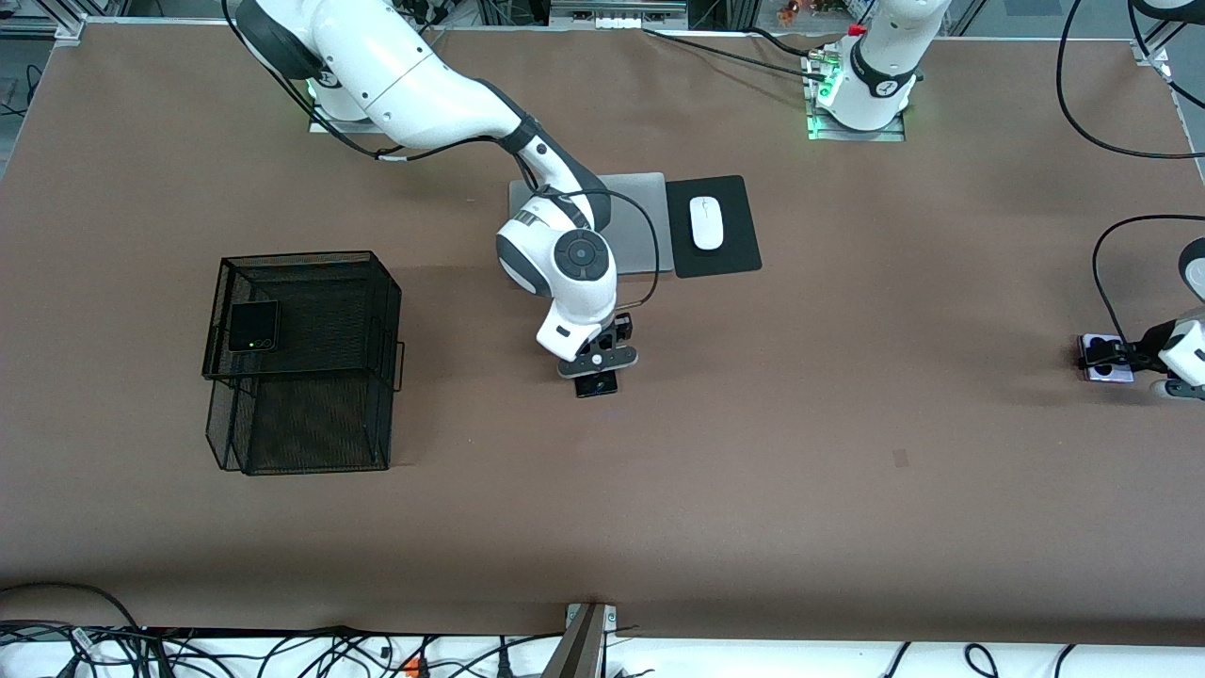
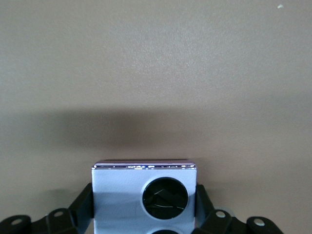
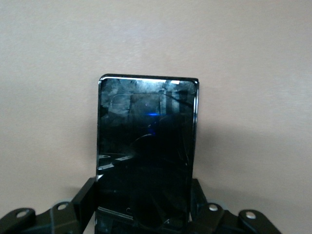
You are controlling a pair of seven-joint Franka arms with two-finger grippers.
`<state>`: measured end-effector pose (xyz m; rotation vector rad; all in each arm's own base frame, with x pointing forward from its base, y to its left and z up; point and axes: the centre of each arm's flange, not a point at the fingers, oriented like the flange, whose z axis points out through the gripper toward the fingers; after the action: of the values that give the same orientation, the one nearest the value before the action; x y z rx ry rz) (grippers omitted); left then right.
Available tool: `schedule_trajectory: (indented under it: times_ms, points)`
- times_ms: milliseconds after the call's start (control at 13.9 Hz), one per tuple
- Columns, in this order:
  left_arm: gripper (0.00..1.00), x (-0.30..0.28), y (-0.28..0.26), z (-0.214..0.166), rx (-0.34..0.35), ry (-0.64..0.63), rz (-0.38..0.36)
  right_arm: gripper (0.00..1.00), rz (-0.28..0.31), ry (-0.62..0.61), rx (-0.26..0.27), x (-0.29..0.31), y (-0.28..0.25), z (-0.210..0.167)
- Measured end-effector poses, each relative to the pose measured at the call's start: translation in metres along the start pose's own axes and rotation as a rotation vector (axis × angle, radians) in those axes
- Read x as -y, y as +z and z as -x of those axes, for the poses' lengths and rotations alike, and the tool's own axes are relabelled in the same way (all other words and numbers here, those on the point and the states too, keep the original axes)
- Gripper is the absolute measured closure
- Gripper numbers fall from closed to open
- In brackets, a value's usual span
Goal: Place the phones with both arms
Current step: 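Lift the tall phone with the right gripper while the left gripper lifts the white phone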
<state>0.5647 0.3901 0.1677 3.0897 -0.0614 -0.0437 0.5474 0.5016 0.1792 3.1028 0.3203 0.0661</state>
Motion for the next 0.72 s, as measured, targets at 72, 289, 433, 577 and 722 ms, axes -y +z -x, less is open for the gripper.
schedule_trajectory:
  times_ms: [72, 289, 433, 577, 722]
  points:
    - [0.16, 0.000, 0.001, 0.000, 0.000, 0.001, 0.001, 0.22, 0.009, 0.003, 0.009, -0.001, -0.008, -0.002]
    - [0.16, -0.004, -0.002, -0.004, -0.006, 0.007, 0.001, 0.22, 0.022, 0.006, 0.029, 0.004, -0.049, -0.006]
    - [0.16, -0.017, -0.018, -0.018, -0.022, 0.032, -0.006, 0.22, 0.008, 0.025, 0.039, 0.006, -0.081, -0.009]
    - [0.16, -0.037, -0.049, -0.038, -0.020, 0.065, -0.026, 0.22, 0.006, 0.042, 0.052, 0.003, -0.120, -0.010]
    - [0.16, -0.060, -0.083, -0.055, 0.020, 0.061, -0.035, 0.22, 0.024, 0.055, 0.054, -0.007, -0.167, -0.011]
